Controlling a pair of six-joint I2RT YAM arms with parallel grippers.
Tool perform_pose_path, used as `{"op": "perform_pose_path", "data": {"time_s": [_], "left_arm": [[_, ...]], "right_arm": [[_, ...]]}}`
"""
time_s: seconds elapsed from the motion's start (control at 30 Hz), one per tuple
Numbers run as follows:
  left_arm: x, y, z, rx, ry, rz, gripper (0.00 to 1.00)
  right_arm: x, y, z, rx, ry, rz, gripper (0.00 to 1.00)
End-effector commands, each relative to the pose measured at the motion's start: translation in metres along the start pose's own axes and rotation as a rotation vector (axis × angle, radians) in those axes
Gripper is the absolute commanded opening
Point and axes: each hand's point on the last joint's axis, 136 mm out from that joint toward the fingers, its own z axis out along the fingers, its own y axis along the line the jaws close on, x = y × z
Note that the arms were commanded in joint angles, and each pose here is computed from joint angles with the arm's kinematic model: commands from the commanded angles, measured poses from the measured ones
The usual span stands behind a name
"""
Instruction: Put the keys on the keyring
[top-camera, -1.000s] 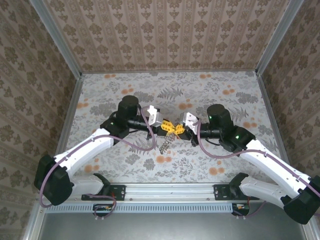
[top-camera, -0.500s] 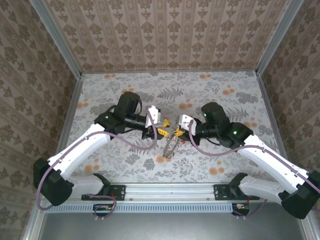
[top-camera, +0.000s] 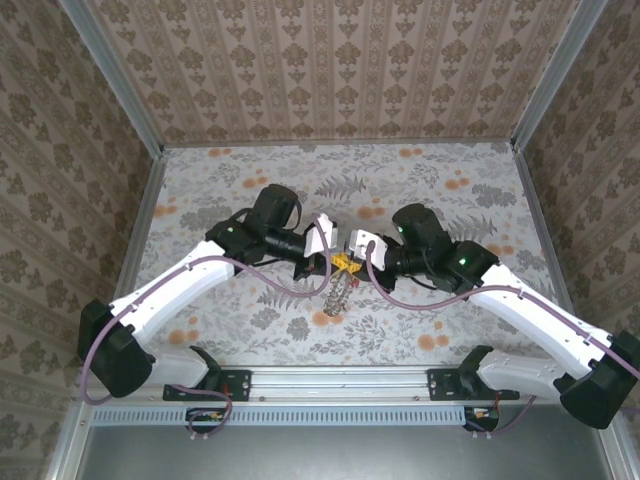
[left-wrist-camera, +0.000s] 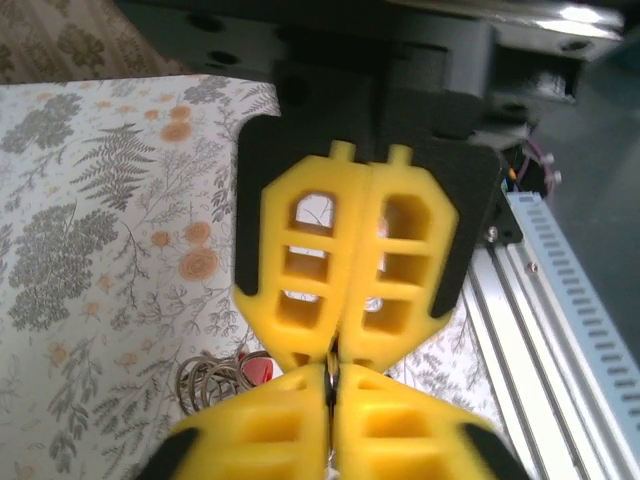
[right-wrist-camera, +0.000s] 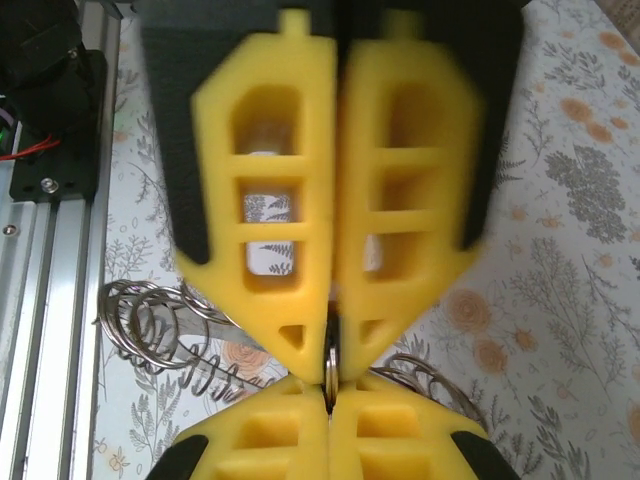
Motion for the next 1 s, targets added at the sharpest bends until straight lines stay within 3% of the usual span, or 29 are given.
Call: {"op": "perform_pose_path", "data": {"time_s": [0.0,0.07,0.17,0.23,0.67,0.77,0.83,0.9,0.97], "left_arm": [[-0.008,-0.003,-0.003,0.025,-0.002,0.037,0.0],[-0.008,-0.008,-0.004,0.042,-0.005,0.064,0.0],[-0.015,-0.006,-0.012,0.024,-0.079,0.073,0.0],[-0.025,-0.005,-0.019,0.016,-0.163,0.083,0.0],[-0.043,-0.014,-0.029,0.072,-0.364,0.108,0.0],[-0.046,-0.017,-0.031,0.068,-0.386,0.14,0.0],[-0.048,-0.017,-0.031,0.062,-0.398,0.15,0.0],[-0.049,-0.017,-0.03,0.06,-0.406,0.155,0.0],[-0.049,-0.017,-0.03,0.048,-0.416,0.168,0.0]], "right_arm": [[-0.024,-0.001,-0.008,0.006,-0.066,-0.033,0.0],[-0.024,-0.002,-0.01,0.018,-0.081,-0.032,0.0],[-0.022,0.002,-0.015,0.012,-0.113,-0.03,0.27],[-0.019,0.003,-0.019,0.009,-0.135,-0.012,0.32],[-0.031,-0.007,-0.022,0.05,-0.222,0.031,0.26],[-0.033,-0.007,-0.019,0.037,-0.229,0.031,0.1],[-0.034,-0.004,-0.016,0.014,-0.231,0.033,0.06],[-0.035,-0.002,-0.015,-0.005,-0.24,0.036,0.08],[-0.036,0.001,-0.015,-0.023,-0.257,0.037,0.18]]}}
